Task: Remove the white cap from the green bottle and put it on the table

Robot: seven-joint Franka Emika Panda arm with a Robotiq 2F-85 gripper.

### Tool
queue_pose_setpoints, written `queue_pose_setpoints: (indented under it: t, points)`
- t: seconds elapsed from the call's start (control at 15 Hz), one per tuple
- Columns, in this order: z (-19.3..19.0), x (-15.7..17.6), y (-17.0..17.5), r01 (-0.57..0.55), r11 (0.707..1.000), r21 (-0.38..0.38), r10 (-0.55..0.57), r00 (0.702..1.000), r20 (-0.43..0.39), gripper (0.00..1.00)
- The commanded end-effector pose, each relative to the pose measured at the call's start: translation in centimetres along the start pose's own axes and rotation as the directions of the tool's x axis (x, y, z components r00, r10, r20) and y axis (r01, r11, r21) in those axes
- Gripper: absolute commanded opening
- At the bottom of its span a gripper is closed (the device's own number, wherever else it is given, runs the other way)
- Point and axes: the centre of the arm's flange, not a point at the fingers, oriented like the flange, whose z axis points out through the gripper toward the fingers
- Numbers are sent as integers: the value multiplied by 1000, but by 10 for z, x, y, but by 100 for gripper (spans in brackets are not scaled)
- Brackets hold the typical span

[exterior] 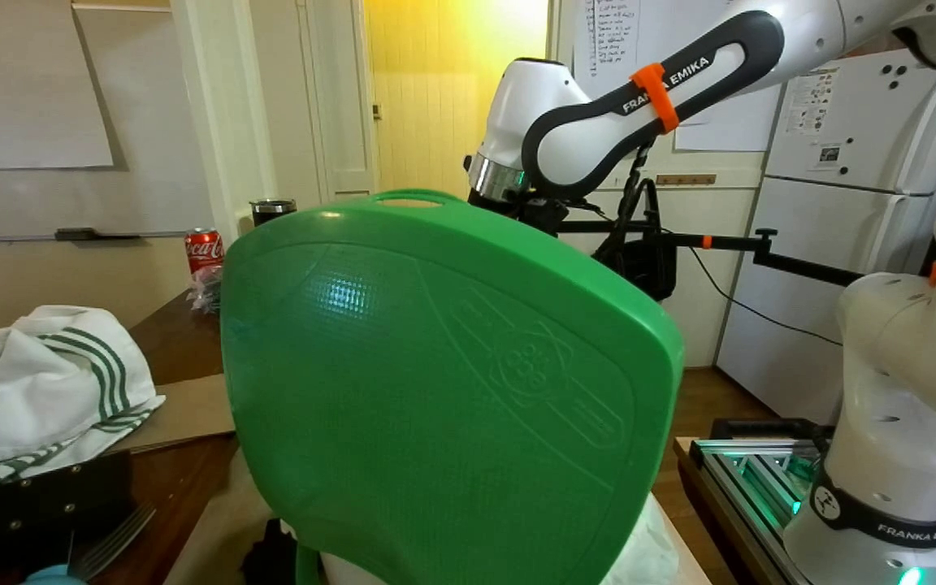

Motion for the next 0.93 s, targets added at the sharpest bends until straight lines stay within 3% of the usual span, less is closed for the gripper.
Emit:
queue_pose_setpoints:
  t: [0.0,0.47,0.53,0.6,0.87]
  points:
    - [11,4,6,8,1000,-22,-8,1000,-25,100]
    - [22,7,12,-7,1000,-30,5,998,-58,100]
    - [22,7,12,-6,1000,-30,5,998,-58,92]
    - [23,7,13,-6,1000,-30,4,998,-57,75]
    - [26,6,14,-7,1000,-31,5,999,-54,45]
